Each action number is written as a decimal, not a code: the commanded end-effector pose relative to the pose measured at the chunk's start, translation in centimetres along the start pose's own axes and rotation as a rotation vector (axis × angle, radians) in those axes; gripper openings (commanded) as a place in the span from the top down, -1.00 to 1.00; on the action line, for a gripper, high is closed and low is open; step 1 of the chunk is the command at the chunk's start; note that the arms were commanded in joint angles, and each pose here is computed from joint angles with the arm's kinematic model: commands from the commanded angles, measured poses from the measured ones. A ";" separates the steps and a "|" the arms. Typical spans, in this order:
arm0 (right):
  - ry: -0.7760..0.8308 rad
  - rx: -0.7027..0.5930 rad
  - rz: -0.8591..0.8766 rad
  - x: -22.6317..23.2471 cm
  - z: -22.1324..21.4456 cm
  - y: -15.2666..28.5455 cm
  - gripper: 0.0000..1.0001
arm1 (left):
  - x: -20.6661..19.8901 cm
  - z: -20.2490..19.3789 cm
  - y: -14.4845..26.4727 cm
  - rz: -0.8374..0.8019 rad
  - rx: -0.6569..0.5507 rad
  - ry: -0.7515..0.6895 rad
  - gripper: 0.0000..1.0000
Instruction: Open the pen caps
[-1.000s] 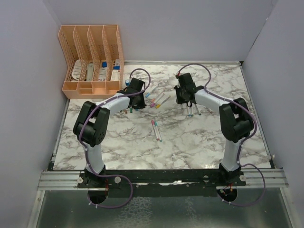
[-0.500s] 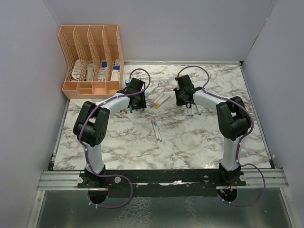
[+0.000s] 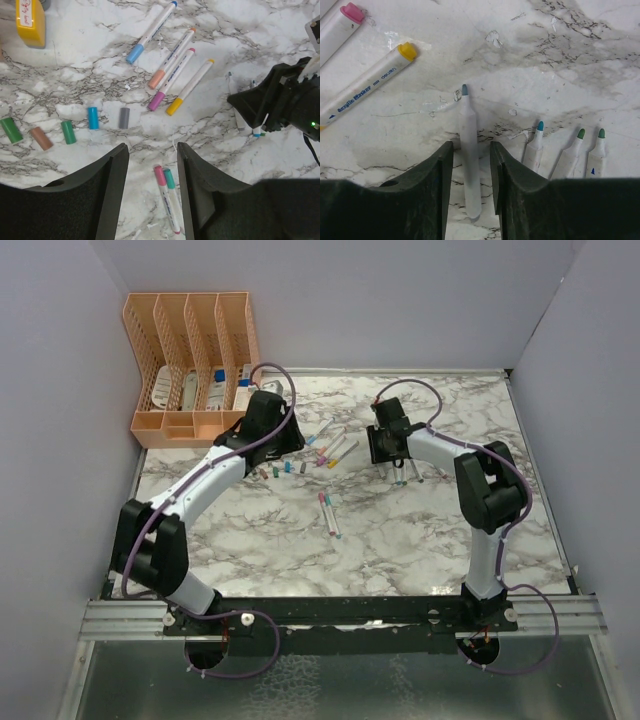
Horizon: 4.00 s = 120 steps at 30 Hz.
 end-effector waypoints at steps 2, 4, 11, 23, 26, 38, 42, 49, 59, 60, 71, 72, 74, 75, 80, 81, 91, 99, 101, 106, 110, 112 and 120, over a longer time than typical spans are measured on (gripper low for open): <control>-0.008 -0.056 -0.006 -0.3 2.2 0.7 0.14 | 0.3 -0.5 2.6 -0.021 -0.034 0.038 0.01; 0.006 -0.092 0.010 -0.1 3.4 1.3 0.03 | 0.4 -0.4 3.4 -0.031 -0.052 0.044 -0.07; 0.090 -0.135 0.084 1.5 6.0 2.3 -0.17 | 0.1 -0.7 4.3 -0.077 -0.055 0.068 -0.57; 0.188 -0.136 0.126 3.5 6.8 2.6 -0.42 | 0.4 -1.2 5.0 -0.131 -0.057 0.107 -0.98; 0.207 -0.125 0.145 4.1 6.7 2.9 -0.42 | 0.6 -1.4 5.1 -0.129 -0.059 0.108 -0.98; 0.294 -0.048 0.230 12.0 -1.1 7.5 -0.41 | 1.3 -1.8 5.3 -0.122 -0.069 0.126 -0.97; 0.293 -0.039 0.232 13.4 -3.1 8.5 -0.40 | 1.4 -1.9 5.3 -0.121 -0.071 0.134 -0.97; 0.295 -0.004 0.223 14.0 -5.4 8.5 -0.40 | 1.6 -2.0 5.3 -0.116 -0.073 0.136 -0.97; 0.299 0.012 0.229 14.4 -6.3 8.2 -0.39 | 1.8 -2.2 5.0 -0.108 -0.063 0.135 -0.96; 0.301 0.014 0.231 14.5 -6.4 8.2 -0.39 | 1.8 -2.2 5.0 -0.110 -0.063 0.135 -0.96; 0.304 0.035 0.224 15.0 -7.2 7.5 -0.38 | 2.0 -2.3 5.1 -0.110 -0.064 0.135 -0.96; 0.307 0.037 0.221 15.0 -7.3 7.5 -0.37 | 2.0 -2.4 5.1 -0.110 -0.063 0.135 -0.96; 0.309 0.044 0.214 15.0 -7.4 7.3 -0.37 | 2.0 -2.3 5.1 -0.112 -0.064 0.136 -0.96; 0.309 0.045 0.213 15.0 -7.5 7.2 -0.36 | 2.0 -2.4 5.1 -0.111 -0.062 0.137 -0.96; 0.312 0.056 0.209 15.1 -7.9 7.0 -0.36 | 2.1 -2.4 5.0 -0.111 -0.062 0.138 -0.96; 0.312 0.059 0.209 15.1 -8.0 7.0 -0.35 | 2.2 -2.4 5.0 -0.111 -0.061 0.139 -0.96; 0.321 0.093 0.204 14.9 -9.5 6.5 -0.31 | 2.2 -2.5 5.0 -0.114 -0.057 0.144 -0.96; 0.322 0.121 0.184 14.2 -10.7 6.2 -0.17 | 2.2 -2.5 5.0 -0.115 -0.058 0.146 -0.96; 0.323 0.127 0.176 13.9 -11.0 6.3 -0.06 | 2.2 -2.5 5.0 -0.115 -0.057 0.147 -0.96; 0.325 0.139 0.173 13.6 -11.7 6.4 0.27 | 2.2 -2.6 4.9 -0.116 -0.050 0.147 -0.96; 0.328 0.147 0.183 13.6 -12.1 6.5 0.55 | 2.2 -2.7 4.7 -0.116 -0.044 0.150 -0.96; 0.327 0.143 0.197 13.7 -12.0 6.5 0.72 | 2.2 -2.8 4.7 -0.119 -0.041 0.150 -0.96; 0.292 -0.014 0.199 14.4 -7.4 8.4 0.97 | 1.4 -3.4 4.1 -0.176 -0.005 0.168 -0.94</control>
Point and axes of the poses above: each gripper's point midway between its finger pads, its own y axis back along the fingers, its own x axis along the line the jaws close on, z = x × y, the point moved 3 cm from there along y, back along the fingers, and after that the axes turned 5 degrees about y, right-handed, at the moved point
